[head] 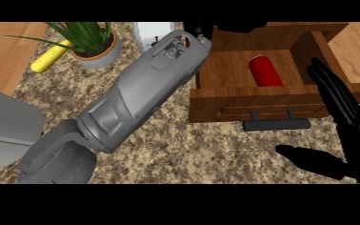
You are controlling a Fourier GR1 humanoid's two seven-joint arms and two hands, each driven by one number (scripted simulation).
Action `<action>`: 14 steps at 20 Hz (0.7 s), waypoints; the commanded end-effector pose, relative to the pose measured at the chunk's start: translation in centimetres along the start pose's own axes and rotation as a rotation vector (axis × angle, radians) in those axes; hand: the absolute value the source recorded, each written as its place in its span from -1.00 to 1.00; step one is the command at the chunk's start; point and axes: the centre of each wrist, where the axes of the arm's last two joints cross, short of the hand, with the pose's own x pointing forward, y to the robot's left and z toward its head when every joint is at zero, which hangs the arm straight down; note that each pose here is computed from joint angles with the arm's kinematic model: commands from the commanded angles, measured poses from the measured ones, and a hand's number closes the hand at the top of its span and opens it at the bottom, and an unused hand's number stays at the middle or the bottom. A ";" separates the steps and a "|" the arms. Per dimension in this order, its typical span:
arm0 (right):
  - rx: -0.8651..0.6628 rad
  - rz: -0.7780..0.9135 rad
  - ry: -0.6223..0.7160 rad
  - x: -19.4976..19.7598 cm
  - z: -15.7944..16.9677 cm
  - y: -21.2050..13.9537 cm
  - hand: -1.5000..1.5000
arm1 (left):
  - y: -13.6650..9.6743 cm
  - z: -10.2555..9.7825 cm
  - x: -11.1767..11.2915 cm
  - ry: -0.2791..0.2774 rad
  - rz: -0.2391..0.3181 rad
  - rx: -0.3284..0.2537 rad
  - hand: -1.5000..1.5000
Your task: Pick up the can, place it into the drawer and close the drawer
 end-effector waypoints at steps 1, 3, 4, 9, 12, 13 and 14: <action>0.056 0.139 -0.017 -0.4 -1.5 2.2 -1.00 | -0.2 -0.1 0.9 0.007 0.011 0.008 -1.00; 0.069 0.196 0.026 -1.3 -2.2 3.6 -1.00 | -0.1 -0.6 2.5 0.000 0.008 -0.004 -1.00; 0.103 0.197 0.033 -2.7 -1.0 5.4 -1.00 | 0.6 -0.6 0.8 0.006 0.010 0.016 -1.00; 0.053 0.242 0.061 -3.1 -2.5 7.7 -1.00 | 3.4 -1.6 0.1 0.021 -0.016 0.015 -1.00; 0.031 0.238 0.094 -5.4 -2.9 10.0 -1.00 | 3.2 -1.2 1.1 0.021 -0.007 0.009 -1.00; 0.032 0.249 0.114 -5.3 -4.1 10.1 -1.00 | 4.6 -2.5 3.6 0.012 0.003 0.032 -1.00; 0.045 0.243 0.114 -5.8 -4.1 11.1 -1.00 | 4.0 -0.9 0.9 0.030 -0.008 0.004 -1.00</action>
